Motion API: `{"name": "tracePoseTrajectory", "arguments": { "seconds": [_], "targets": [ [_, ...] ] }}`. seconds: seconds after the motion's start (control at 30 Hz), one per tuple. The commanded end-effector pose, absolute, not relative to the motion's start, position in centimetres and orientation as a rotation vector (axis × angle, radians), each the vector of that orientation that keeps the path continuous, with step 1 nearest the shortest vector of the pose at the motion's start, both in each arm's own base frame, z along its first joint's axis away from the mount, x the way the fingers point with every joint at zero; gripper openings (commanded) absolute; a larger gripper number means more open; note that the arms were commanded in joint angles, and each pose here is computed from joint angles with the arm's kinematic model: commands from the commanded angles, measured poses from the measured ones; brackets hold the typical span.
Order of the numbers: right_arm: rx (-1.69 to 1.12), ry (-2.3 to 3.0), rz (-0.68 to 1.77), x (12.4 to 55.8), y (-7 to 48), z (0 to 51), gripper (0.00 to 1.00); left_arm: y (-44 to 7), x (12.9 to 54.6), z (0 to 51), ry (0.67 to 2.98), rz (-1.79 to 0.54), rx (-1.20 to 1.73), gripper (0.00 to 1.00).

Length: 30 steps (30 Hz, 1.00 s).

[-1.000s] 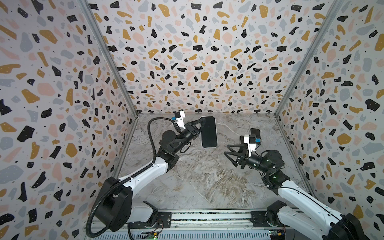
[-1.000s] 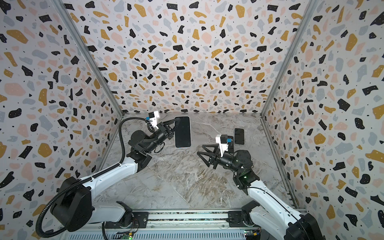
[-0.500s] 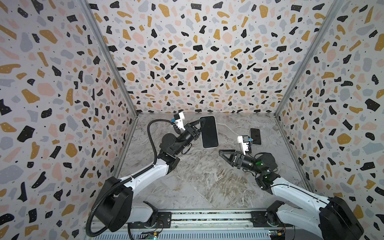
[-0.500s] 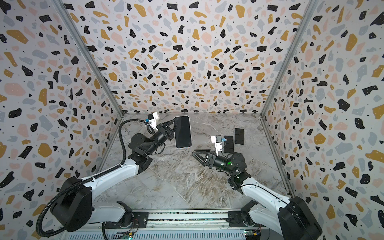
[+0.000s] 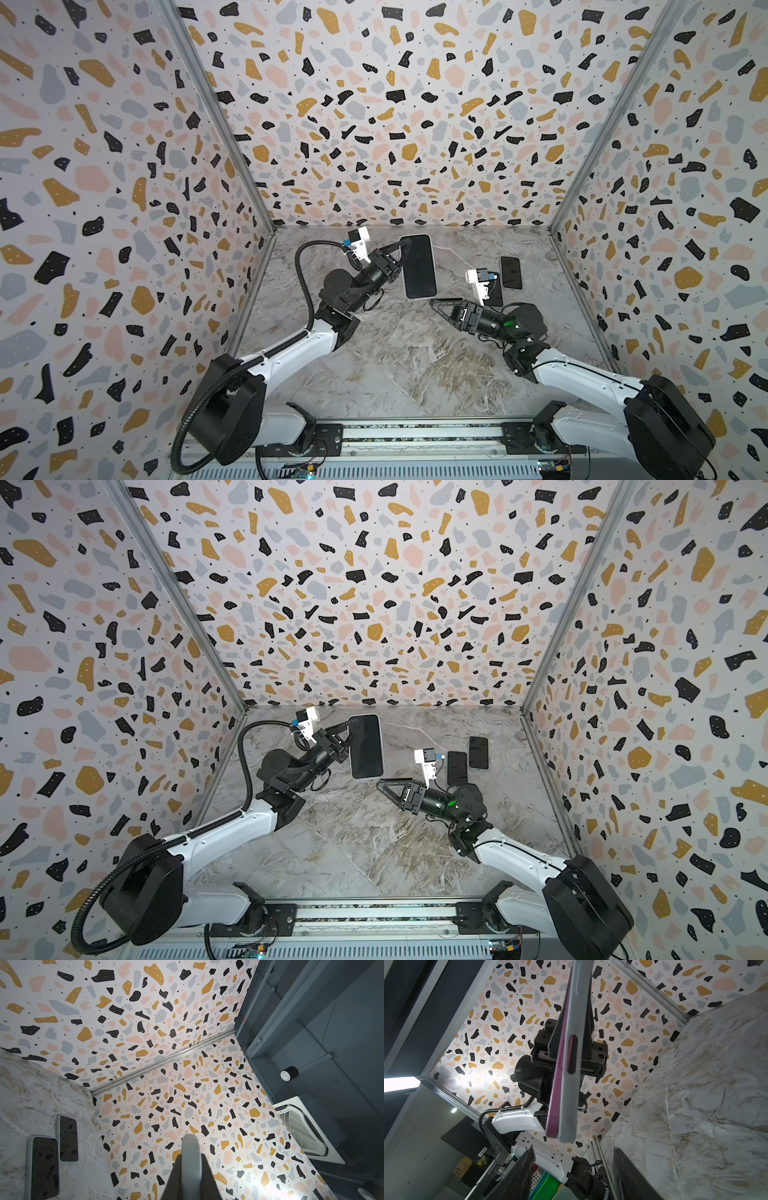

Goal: Take the phone out of the phone case

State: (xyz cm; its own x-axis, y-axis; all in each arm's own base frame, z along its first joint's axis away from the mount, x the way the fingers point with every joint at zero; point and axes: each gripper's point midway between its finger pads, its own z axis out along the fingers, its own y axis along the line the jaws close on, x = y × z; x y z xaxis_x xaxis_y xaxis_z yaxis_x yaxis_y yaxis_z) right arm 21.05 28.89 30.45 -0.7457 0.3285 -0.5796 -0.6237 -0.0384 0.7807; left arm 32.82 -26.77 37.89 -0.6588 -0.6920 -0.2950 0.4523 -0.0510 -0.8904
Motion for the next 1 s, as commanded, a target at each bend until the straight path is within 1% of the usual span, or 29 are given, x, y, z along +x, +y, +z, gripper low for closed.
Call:
{"name": "tracePoseTrajectory", "arguments": {
  "seconds": [0.0, 0.63, 0.97],
  "targets": [
    [-0.363, 1.499, 1.871, 20.7, 29.0, 32.8, 0.61, -25.9, 30.7, 42.2, 1.263, -1.876, -0.185, 0.0],
    [-0.322, 1.512, 1.857, 22.2, 28.8, 32.2, 0.59, -26.5, 29.9, 42.6, 1.263, -1.894, -0.142, 0.0],
    [-0.296, 1.484, 1.881, 22.8, 28.2, 32.0, 0.57, -27.1, 29.7, 41.9, 1.28, -1.899, -0.125, 0.0]
  ]
}}
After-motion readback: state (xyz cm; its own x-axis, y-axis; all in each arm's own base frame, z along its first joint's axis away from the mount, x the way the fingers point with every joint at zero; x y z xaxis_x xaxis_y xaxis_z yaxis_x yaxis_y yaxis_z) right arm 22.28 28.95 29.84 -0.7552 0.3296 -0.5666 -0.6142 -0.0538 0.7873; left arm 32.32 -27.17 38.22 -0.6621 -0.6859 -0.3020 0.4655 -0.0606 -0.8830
